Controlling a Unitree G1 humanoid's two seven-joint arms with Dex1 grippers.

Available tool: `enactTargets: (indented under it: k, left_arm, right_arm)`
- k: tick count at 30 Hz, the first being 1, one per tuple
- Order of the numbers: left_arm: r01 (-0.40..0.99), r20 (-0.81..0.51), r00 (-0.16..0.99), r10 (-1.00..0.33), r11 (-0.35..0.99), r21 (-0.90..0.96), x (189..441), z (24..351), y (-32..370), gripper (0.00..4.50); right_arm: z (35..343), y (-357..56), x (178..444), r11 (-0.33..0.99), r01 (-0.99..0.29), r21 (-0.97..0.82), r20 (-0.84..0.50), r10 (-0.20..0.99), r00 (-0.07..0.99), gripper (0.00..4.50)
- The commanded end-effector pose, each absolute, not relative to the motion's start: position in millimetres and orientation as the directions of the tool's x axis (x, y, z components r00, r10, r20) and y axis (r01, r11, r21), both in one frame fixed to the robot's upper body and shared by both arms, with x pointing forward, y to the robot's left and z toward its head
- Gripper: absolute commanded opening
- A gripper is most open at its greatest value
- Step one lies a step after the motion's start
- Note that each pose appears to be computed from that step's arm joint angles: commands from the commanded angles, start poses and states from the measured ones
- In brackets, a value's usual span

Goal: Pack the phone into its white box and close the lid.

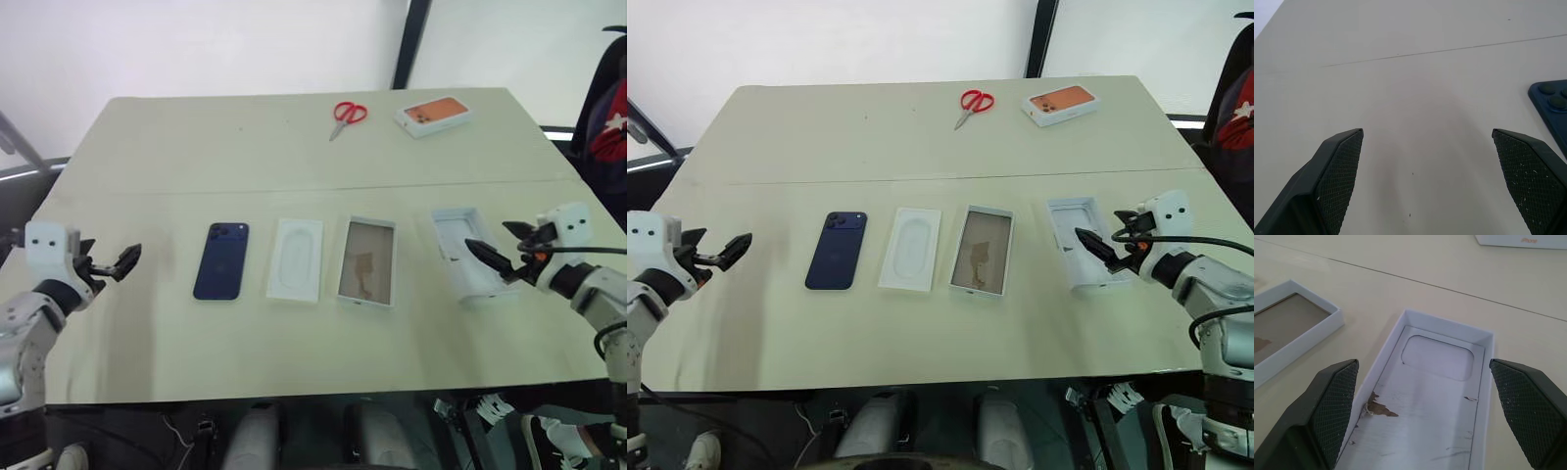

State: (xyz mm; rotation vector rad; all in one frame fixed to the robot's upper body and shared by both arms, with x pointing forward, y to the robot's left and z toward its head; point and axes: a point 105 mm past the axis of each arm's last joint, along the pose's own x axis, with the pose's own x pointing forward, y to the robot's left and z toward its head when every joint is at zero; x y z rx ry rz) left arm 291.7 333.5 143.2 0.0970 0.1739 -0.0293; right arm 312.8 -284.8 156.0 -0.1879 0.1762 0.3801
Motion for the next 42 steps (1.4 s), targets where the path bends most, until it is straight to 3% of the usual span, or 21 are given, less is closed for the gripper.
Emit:
enactTargets:
  k: [1, 13, 19, 27, 33, 36, 42]
  left_arm:
    - [0.043, -0.108, 0.994, -0.03, 0.991, 0.124, 293.1, 163.0, 329.4, 4.43]
    - [0.074, -0.089, 0.994, -0.065, 0.991, 0.108, 299.5, 172.1, 319.4, 4.43]
    - [0.174, -0.094, 0.981, -0.169, 0.984, 0.047, 302.8, 173.0, 286.0, 4.43]
    - [0.373, -0.075, 0.922, -0.38, 0.924, -0.086, 324.0, 179.5, 203.0, 4.43]
    - [0.418, -0.274, 0.849, -0.451, 0.892, -0.174, 327.6, 158.0, 138.2, 4.43]
    - [0.402, -0.355, 0.8, -0.483, 0.872, -0.28, 324.9, 153.2, 123.7, 4.43]
    - [0.37, -0.499, 0.722, -0.479, 0.877, -0.306, 319.9, 137.3, 121.2, 4.43]
  right_arm:
    - [171.2, -279.8, 316.8, 0.897, -0.402, -0.186, -0.157, 0.377, 0.913, 4.48]
    - [173.7, -260.0, 317.9, 0.882, -0.436, -0.178, -0.124, 0.42, 0.899, 4.48]
    - [186.0, -223.3, 318.3, 0.818, -0.539, -0.203, -0.113, 0.527, 0.842, 4.48]
    - [194.2, -178.9, 317.4, 0.726, -0.639, -0.254, -0.097, 0.638, 0.764, 4.48]
    - [188.3, -150.3, 311.0, 0.639, -0.714, -0.287, -0.128, 0.713, 0.69, 4.48]
    - [182.6, -149.6, 306.9, 0.637, -0.716, -0.286, -0.143, 0.71, 0.689, 4.48]
    - [183.4, -153.8, 305.2, 0.64, -0.713, -0.286, -0.146, 0.706, 0.693, 4.48]
